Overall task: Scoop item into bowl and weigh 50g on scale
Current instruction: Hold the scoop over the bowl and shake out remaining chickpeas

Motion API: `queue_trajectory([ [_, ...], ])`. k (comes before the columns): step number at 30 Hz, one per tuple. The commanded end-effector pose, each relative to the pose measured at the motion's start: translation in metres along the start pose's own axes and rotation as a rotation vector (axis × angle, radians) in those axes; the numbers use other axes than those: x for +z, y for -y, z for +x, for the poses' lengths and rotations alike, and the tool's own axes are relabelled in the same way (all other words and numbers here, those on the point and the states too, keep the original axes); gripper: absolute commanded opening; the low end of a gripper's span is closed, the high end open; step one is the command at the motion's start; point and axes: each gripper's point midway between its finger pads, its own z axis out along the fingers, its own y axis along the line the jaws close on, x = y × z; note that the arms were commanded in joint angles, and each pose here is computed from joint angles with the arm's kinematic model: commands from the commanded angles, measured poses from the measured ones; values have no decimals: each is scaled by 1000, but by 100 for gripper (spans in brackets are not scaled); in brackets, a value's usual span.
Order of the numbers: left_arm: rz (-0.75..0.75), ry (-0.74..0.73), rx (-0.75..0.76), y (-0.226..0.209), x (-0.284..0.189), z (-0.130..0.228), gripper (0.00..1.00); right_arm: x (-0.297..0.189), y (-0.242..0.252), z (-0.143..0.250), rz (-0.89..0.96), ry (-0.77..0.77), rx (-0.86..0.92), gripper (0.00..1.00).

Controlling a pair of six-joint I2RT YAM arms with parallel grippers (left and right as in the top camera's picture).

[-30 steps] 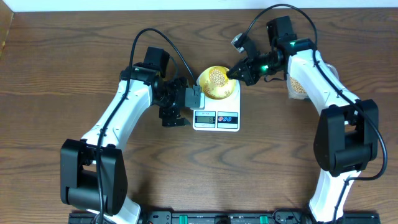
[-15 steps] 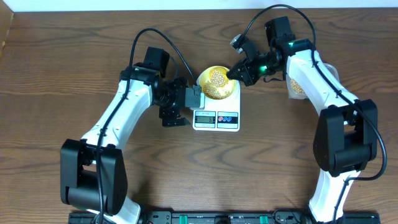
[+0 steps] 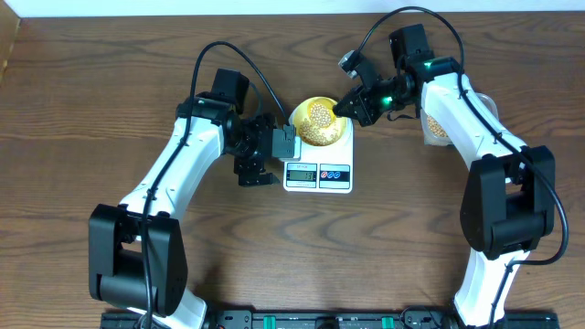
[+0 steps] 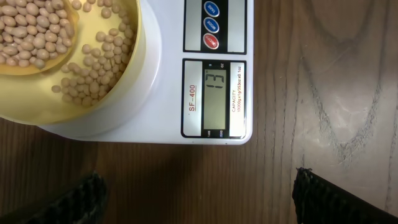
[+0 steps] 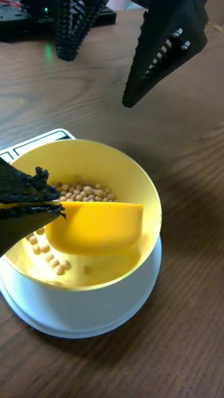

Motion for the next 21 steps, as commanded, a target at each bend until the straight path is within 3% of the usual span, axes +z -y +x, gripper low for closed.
queue_trajectory([
  [1, 20, 13, 0, 5, 3, -1, 98, -12, -11, -14, 0, 34, -55, 1],
  [21, 20, 13, 0, 5, 3, -1, 97, -17, -11, -17, 29, 35, -102, 1],
])
